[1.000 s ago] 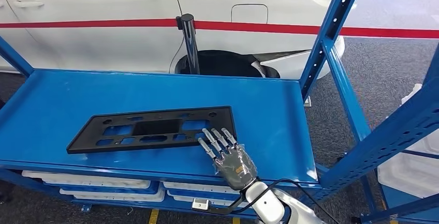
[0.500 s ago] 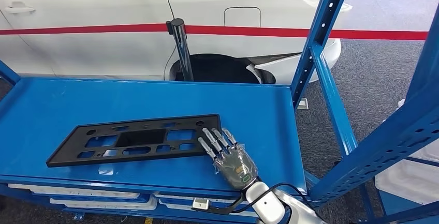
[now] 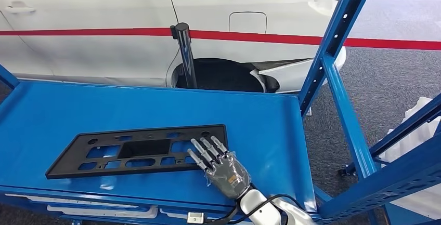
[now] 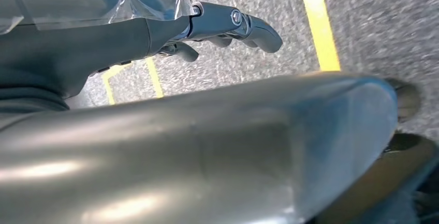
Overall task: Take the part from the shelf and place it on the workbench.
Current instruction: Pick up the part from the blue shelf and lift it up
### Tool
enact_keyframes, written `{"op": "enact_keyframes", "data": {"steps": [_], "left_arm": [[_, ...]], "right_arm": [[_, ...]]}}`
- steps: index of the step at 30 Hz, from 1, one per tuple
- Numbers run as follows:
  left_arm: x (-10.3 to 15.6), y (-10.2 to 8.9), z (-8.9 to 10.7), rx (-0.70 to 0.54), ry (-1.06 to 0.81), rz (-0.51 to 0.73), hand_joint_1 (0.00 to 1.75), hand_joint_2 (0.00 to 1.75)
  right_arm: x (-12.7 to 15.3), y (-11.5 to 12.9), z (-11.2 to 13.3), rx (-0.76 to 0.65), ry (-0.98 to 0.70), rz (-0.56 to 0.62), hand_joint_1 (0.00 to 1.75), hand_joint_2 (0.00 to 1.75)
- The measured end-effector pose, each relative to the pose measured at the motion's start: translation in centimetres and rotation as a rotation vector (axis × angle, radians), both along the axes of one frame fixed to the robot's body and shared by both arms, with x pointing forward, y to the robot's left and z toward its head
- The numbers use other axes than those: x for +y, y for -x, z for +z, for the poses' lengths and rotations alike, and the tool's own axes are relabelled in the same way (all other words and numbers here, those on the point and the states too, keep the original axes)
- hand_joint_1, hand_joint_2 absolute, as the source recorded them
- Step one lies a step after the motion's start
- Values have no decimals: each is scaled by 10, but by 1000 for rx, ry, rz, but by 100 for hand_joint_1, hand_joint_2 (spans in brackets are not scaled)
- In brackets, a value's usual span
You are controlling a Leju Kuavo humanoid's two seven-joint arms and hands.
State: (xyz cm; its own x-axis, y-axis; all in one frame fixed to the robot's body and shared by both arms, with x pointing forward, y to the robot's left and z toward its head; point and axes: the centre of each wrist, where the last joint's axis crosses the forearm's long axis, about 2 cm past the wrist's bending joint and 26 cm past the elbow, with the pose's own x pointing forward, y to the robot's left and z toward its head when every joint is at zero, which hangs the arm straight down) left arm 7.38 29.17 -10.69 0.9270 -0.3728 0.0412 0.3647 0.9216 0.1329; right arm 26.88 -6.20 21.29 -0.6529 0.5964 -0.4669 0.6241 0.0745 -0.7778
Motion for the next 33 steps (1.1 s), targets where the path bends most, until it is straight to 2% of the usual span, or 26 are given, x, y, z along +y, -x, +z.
{"op": "enact_keyframes", "data": {"steps": [3,13,33], "left_arm": [[0,-2,0,-10,-12,-3,0,0],[0,-2,0,-13,-48,6,0,0],[0,-1,0,8,-60,4,0,0]], "right_arm": [[8,5,3,1,-12,29,175,175],[15,10,11,-45,-86,103,175,175],[15,11,13,-79,-119,103,175,175]]}}
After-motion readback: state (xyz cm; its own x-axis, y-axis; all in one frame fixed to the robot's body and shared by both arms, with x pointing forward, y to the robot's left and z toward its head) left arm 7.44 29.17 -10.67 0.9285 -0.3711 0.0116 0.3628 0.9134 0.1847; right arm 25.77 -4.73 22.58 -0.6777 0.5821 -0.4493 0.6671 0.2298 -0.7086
